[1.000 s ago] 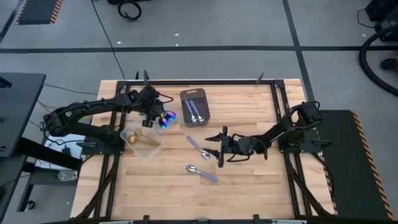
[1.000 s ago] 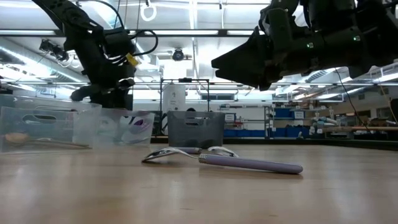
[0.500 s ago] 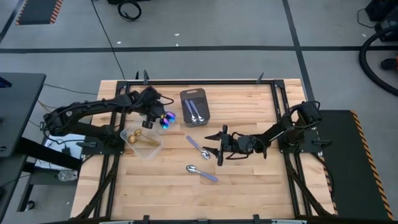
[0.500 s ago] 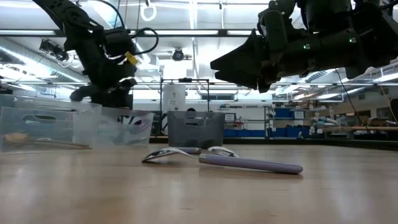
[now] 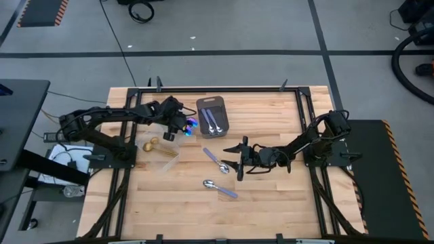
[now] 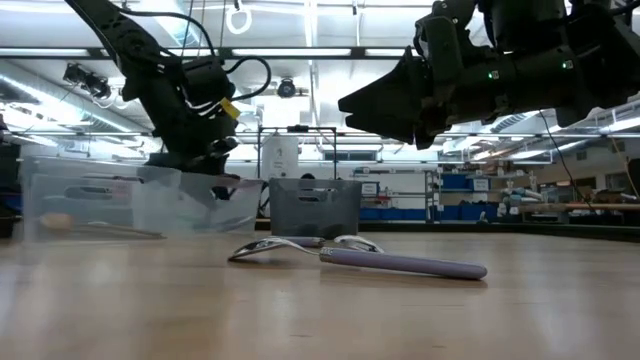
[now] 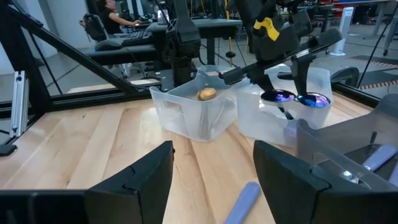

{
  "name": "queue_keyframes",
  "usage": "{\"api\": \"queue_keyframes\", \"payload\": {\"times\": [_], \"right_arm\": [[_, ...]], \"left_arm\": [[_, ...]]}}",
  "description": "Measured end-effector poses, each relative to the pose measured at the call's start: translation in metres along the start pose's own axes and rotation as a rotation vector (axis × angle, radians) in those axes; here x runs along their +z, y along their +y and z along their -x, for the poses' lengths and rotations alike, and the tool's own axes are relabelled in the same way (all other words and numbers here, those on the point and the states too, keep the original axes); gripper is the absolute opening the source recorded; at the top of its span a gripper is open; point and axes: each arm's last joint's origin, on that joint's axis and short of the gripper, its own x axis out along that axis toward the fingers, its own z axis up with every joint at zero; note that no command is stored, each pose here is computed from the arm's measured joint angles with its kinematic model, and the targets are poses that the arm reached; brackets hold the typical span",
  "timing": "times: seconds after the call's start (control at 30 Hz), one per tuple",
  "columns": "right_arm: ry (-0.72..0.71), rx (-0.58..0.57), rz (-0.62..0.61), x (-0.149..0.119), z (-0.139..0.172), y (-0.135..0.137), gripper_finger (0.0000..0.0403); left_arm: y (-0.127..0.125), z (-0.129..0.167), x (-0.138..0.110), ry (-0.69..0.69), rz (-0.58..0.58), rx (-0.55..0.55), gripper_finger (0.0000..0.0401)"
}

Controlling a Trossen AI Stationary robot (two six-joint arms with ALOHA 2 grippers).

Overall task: Sort silverware by color (type)
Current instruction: Put the blue spoon into the top transparent bin

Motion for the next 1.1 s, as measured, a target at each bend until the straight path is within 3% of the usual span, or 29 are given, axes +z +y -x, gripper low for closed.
{"api": "queue_keyframes", "payload": {"times": [0.33, 0.63, 0.87, 1.1], "right_arm": [[0.002, 0.008, 0.0, 0.0, 0.0, 0.0, 0.023], [0.002, 0.022, -0.007, 0.0, 0.0, 0.001, 0.023], [0.001, 0.026, -0.008, 0.0, 0.0, 0.001, 0.023], [0.004, 0.026, -0.007, 0.0, 0.0, 0.001, 0.023]], "left_arm": [[-0.001, 0.002, 0.003, -0.011, 0.016, 0.007, 0.0112], [0.002, 0.002, 0.005, -0.013, 0.071, 0.033, 0.0013], [-0.002, 0.007, 0.004, 0.055, 0.073, 0.079, 0.0009], [-0.005, 0.026, 0.008, 0.039, 0.05, 0.113, 0.0009]]}}
